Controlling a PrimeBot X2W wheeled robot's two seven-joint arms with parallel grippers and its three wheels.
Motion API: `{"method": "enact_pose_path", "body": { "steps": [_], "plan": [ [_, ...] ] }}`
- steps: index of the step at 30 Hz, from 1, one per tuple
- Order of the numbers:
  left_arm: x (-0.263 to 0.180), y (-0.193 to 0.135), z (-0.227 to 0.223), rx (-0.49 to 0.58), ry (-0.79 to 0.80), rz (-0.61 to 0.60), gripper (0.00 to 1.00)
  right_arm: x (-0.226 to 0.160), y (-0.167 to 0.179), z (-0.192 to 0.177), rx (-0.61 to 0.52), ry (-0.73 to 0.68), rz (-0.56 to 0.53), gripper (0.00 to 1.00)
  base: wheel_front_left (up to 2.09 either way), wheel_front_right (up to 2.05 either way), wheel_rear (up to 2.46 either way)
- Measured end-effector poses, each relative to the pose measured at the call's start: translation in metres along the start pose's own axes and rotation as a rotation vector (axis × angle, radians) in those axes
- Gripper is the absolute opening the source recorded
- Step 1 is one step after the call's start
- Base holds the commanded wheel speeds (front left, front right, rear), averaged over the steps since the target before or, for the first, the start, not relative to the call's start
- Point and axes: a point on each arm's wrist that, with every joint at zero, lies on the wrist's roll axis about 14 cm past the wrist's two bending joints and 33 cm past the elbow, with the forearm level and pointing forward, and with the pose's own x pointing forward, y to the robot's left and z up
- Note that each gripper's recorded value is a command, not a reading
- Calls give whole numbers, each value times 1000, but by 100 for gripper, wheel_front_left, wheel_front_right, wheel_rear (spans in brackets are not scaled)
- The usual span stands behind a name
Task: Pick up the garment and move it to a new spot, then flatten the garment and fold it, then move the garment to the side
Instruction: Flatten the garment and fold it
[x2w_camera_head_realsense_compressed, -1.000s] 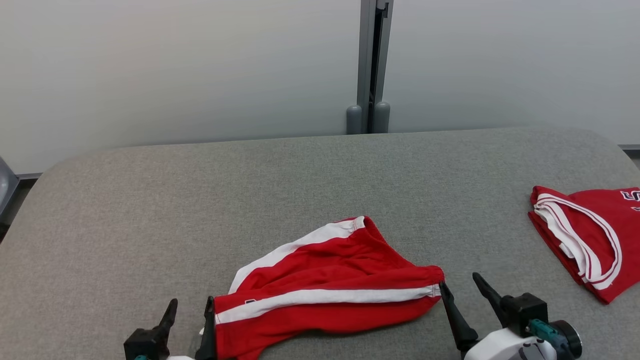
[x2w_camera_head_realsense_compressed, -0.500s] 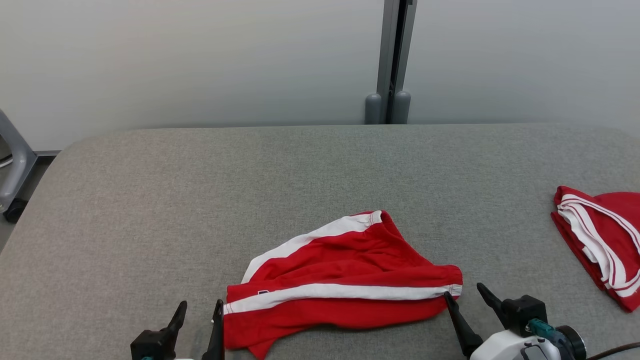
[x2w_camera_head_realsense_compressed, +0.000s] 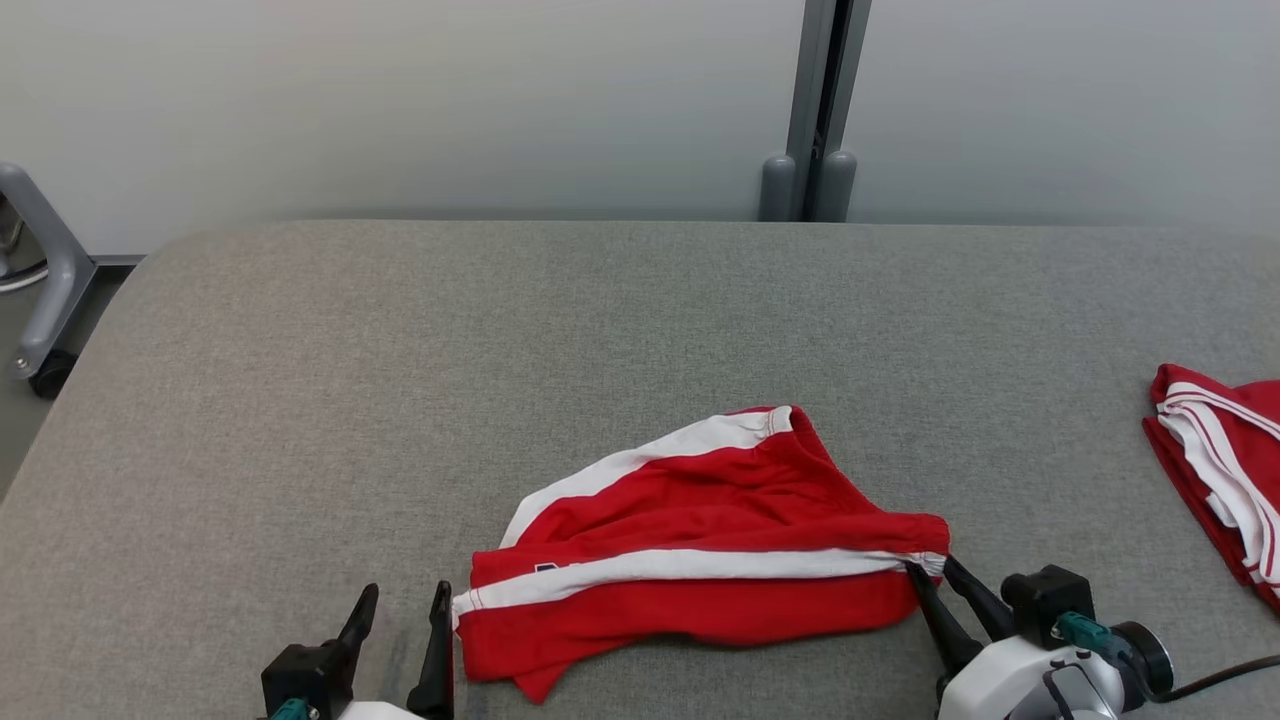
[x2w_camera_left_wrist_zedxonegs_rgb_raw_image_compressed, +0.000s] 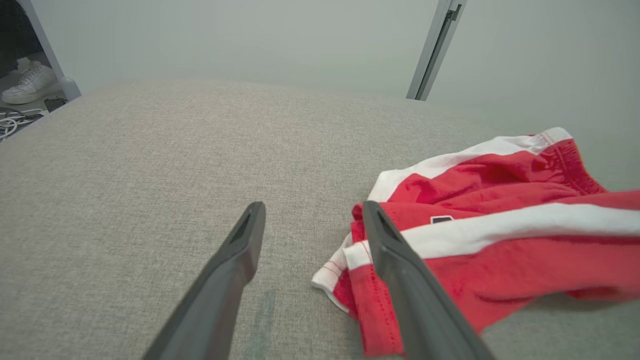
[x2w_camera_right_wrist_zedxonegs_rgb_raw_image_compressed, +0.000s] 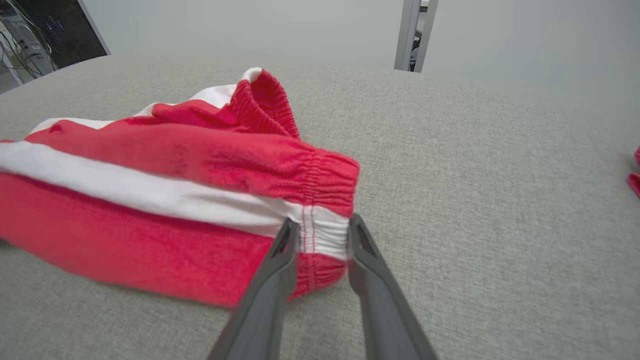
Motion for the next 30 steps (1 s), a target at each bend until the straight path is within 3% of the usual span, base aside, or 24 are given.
{"method": "enact_pose_path", "body": {
  "steps": [2, 3, 17, 22, 30],
  "plan": [
    [0, 1, -2, 0, 7, 2, 100, 3, 2, 0, 4, 3, 7, 5, 0, 0, 0],
    [0, 0, -3, 0, 9, -1, 100, 4, 3, 1, 2, 0, 11, 0, 0, 0, 0],
    [-16, -42, -25, -98, 79, -145, 100, -12, -14, 8, 7, -33, -38, 0, 0, 0, 0],
    [-18, -44, -40, -178, 134, -133, 100, -11, -11, 5, 14, -27, -35, 0, 0, 0, 0],
    [-8, -50, -37, -195, 139, -158, 100, -7, -11, 3, 19, -21, -33, 0, 0, 0, 0]
  ]
}}
